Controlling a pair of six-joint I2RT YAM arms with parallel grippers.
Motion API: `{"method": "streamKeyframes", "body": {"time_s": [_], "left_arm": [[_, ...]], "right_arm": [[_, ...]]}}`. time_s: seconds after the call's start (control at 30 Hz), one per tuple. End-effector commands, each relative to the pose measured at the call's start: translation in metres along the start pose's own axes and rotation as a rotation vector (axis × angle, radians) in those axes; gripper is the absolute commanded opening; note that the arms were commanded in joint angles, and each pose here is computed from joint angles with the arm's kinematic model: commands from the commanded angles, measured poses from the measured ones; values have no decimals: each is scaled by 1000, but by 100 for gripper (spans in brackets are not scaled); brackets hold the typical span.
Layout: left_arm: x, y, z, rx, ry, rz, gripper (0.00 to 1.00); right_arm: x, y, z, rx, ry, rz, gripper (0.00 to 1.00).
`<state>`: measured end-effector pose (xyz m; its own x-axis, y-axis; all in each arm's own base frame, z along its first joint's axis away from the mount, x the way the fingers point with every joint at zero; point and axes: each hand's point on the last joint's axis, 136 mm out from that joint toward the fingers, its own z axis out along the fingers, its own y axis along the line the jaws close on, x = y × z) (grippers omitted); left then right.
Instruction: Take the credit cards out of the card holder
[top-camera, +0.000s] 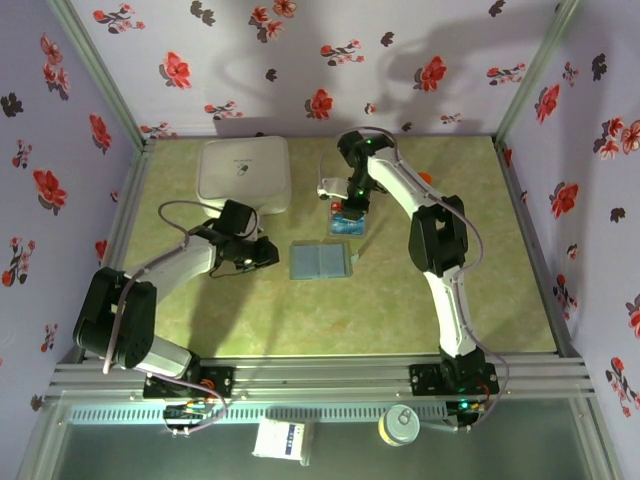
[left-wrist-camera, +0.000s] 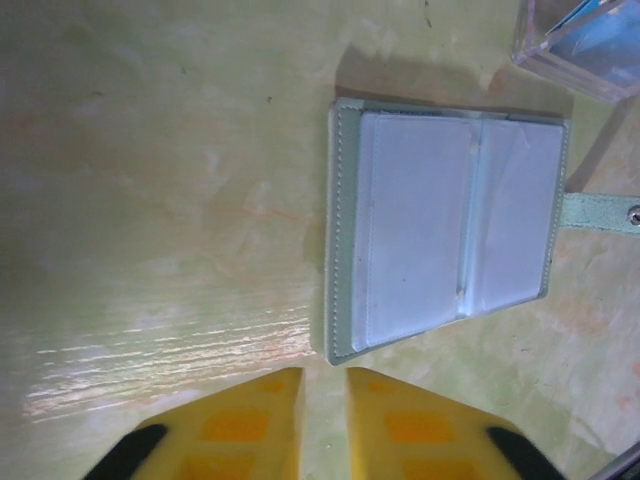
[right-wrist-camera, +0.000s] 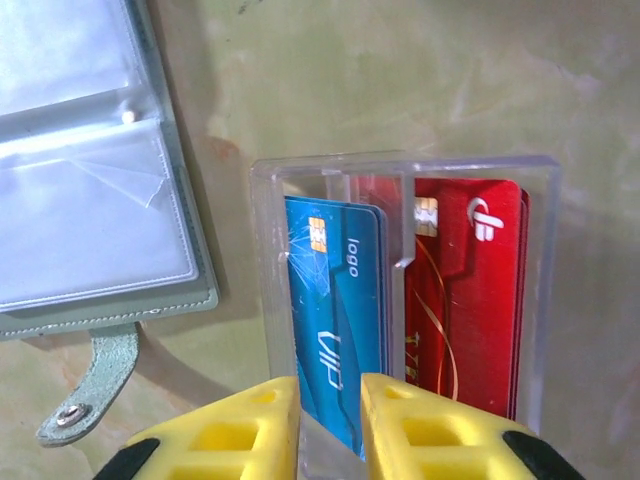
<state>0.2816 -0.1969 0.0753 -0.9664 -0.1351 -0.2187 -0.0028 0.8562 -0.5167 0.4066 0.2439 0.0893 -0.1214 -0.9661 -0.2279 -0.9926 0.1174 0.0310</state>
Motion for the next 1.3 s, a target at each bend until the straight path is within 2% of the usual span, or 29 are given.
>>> {"method": "streamKeyframes", "body": {"time_s": [0.0, 0.1, 0.33, 0.37, 0.4, 0.5, 0.57, 0.73, 1.0, 1.1, 1.27], "left_arm": [[-8, 14, -11, -47, -28, 12, 28], [-21, 27, -20, -97, -59, 19, 41], [-53, 68, -38, -241, -167, 9, 75], [-57, 74, -41, -268, -186, 7, 82], [-62, 80, -43, -291, -205, 5, 98], [-73, 97, -50, -358, -247, -3, 100], [-77, 108, -54, -403, -267, 0, 100], [-93, 141, -74, -489, -357, 3, 100], [-110, 177, -117, -620, -569, 1, 100], [-115, 187, -127, -632, -628, -19, 100], [-130, 187, -133, -629, -776, 84, 100]], "right_arm": [[1, -5, -27, 66, -33, 38, 32], [2, -11, -41, 145, -72, 85, 38], [20, -14, -59, 355, -164, 223, 64], [26, -12, -59, 382, -174, 252, 69], [31, -12, -60, 412, -186, 285, 73], [45, -9, -61, 469, -226, 372, 84], [55, -7, -60, 498, -241, 422, 99], [88, -4, -63, 607, -275, 560, 99], [158, -8, -76, 857, -429, 903, 99], [183, -5, -77, 927, -469, 987, 99], [227, -3, -87, 1078, -555, 1132, 99]]}}
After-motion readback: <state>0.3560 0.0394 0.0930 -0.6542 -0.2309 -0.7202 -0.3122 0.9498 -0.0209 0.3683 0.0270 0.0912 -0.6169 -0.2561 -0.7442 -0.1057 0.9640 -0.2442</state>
